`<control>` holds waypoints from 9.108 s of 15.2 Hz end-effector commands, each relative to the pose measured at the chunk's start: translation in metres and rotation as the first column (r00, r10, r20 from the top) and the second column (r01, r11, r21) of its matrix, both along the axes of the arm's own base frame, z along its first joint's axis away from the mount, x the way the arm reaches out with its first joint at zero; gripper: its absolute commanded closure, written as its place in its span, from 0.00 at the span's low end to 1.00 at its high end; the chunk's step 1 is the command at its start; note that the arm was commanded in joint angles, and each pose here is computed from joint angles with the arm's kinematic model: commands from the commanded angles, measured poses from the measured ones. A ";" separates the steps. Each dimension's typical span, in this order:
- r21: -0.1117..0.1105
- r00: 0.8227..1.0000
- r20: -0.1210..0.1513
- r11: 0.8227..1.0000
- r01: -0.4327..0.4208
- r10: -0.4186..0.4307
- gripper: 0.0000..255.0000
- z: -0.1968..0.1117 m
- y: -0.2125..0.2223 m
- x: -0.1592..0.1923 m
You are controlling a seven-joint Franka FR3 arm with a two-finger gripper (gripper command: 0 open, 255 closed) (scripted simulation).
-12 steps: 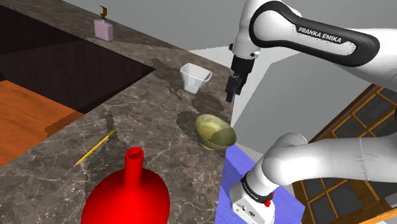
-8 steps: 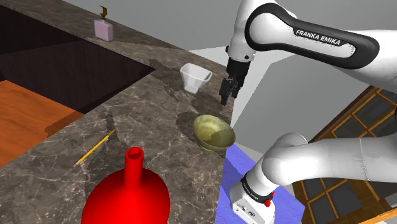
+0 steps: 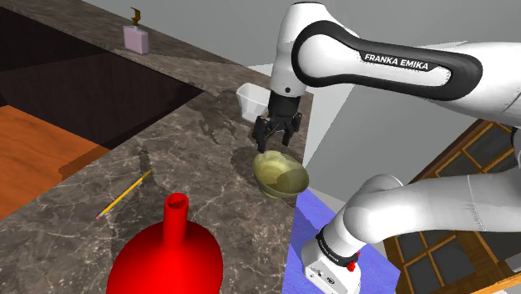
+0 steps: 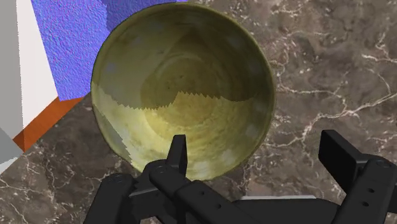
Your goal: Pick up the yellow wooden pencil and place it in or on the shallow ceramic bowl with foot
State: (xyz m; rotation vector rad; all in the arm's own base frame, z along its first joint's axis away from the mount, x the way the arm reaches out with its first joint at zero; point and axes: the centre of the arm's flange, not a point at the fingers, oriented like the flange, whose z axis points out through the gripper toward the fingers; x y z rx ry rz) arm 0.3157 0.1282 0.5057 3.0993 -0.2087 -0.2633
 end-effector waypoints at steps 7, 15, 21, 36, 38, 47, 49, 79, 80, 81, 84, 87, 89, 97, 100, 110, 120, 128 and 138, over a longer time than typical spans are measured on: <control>-0.008 0.964 0.019 0.964 0.266 -0.266 0.00 -0.037 0.086 0.037; -0.012 0.861 0.040 0.861 0.509 -0.508 0.00 -0.075 0.159 0.095; -0.011 0.743 0.056 0.744 0.668 -0.667 0.00 -0.103 0.201 0.150; -0.008 0.603 0.070 0.604 0.797 -0.794 0.00 -0.170 0.233 0.207; -0.008 0.603 0.070 0.604 0.797 -0.794 0.00 -0.170 0.233 0.207; -0.008 0.603 0.070 0.604 0.797 -0.794 1.00 -0.170 0.233 0.207; -0.008 0.603 0.071 0.604 0.797 -0.794 1.00 -0.171 0.232 0.207; -0.008 0.603 0.070 0.604 0.797 -0.794 1.00 -0.027 0.233 0.207; -0.008 0.603 0.070 0.604 0.797 -0.794 1.00 -0.022 0.233 0.207; -0.008 0.603 0.070 0.604 0.797 -0.794 1.00 -0.017 0.233 0.207; -0.008 0.603 0.070 0.604 0.797 -0.794 1.00 -0.001 0.233 0.207; -0.008 0.603 0.070 0.604 0.797 -0.794 1.00 0.002 0.210 0.195; -0.008 0.603 0.070 0.604 0.797 -0.794 1.00 0.003 0.187 0.182; -0.008 0.603 0.070 0.604 0.797 -0.794 1.00 0.006 0.093 0.133; -0.008 0.603 0.070 0.604 0.797 -0.794 1.00 0.007 0.058 0.115; -0.008 0.603 0.070 0.604 0.797 -0.794 1.00 0.010 -0.059 0.053; -0.008 0.603 0.070 0.604 0.797 -0.794 1.00 0.008 -0.158 0.001; -0.008 0.603 0.070 0.604 0.797 -0.794 1.00 -0.034 -0.158 0.001; -0.008 0.603 0.070 0.604 0.797 -0.794 1.00 -0.068 -0.158 0.001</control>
